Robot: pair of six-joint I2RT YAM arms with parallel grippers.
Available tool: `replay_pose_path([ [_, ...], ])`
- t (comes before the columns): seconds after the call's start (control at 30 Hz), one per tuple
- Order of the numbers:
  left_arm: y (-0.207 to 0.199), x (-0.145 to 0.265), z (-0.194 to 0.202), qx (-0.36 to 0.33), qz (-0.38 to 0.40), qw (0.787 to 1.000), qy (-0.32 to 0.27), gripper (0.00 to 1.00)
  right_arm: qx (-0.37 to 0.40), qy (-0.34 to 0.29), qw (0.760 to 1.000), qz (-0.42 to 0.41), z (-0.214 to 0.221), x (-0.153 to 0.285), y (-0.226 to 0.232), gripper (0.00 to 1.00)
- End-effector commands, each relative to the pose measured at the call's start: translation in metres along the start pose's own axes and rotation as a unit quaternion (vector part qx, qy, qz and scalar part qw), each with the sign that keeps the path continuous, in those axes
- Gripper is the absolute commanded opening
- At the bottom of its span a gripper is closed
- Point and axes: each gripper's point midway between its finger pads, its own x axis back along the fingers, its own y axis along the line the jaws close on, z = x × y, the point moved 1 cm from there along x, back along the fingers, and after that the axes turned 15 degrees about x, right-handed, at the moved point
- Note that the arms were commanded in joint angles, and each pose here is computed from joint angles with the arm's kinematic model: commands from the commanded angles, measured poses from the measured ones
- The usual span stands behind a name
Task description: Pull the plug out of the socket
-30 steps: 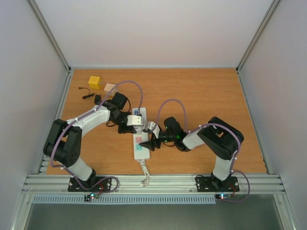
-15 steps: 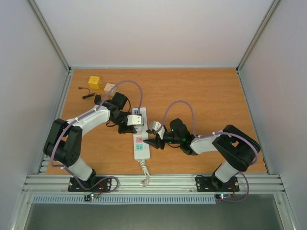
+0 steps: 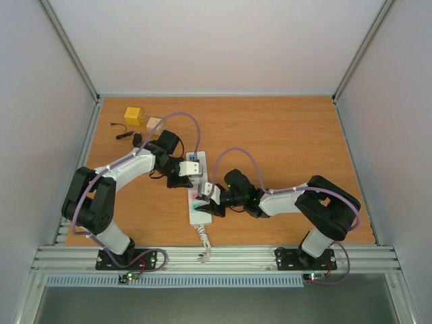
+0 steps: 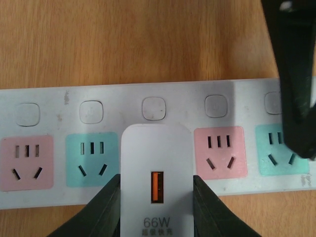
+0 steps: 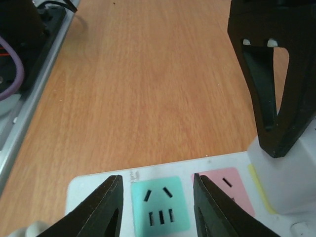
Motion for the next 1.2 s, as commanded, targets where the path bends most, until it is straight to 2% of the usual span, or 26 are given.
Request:
replay_pose_path([
  [0.0,-0.001,-0.008,0.001,0.016,0.017,1.0,0.0,0.12,0.025,0.027,0.999,0.0,0.008,-0.013,-0.004,0.41],
  [0.37,0.0,-0.002,-0.011,0.023,0.019,0.999,-0.013,0.12,0.019,0.084,0.996,-0.014,0.042,-0.026,0.005,0.41],
  [0.57,-0.003,0.008,-0.026,0.028,0.031,0.999,-0.031,0.12,0.002,0.104,0.994,-0.028,0.054,-0.025,0.014,0.37],
  [0.93,-0.009,0.025,-0.045,0.031,0.025,0.997,-0.07,0.1,-0.007,0.116,0.993,-0.031,0.062,-0.027,0.016,0.35],
  [1.17,-0.013,0.03,-0.045,0.024,0.025,0.997,-0.072,0.1,-0.011,0.124,0.992,-0.033,0.068,-0.027,0.018,0.31],
])
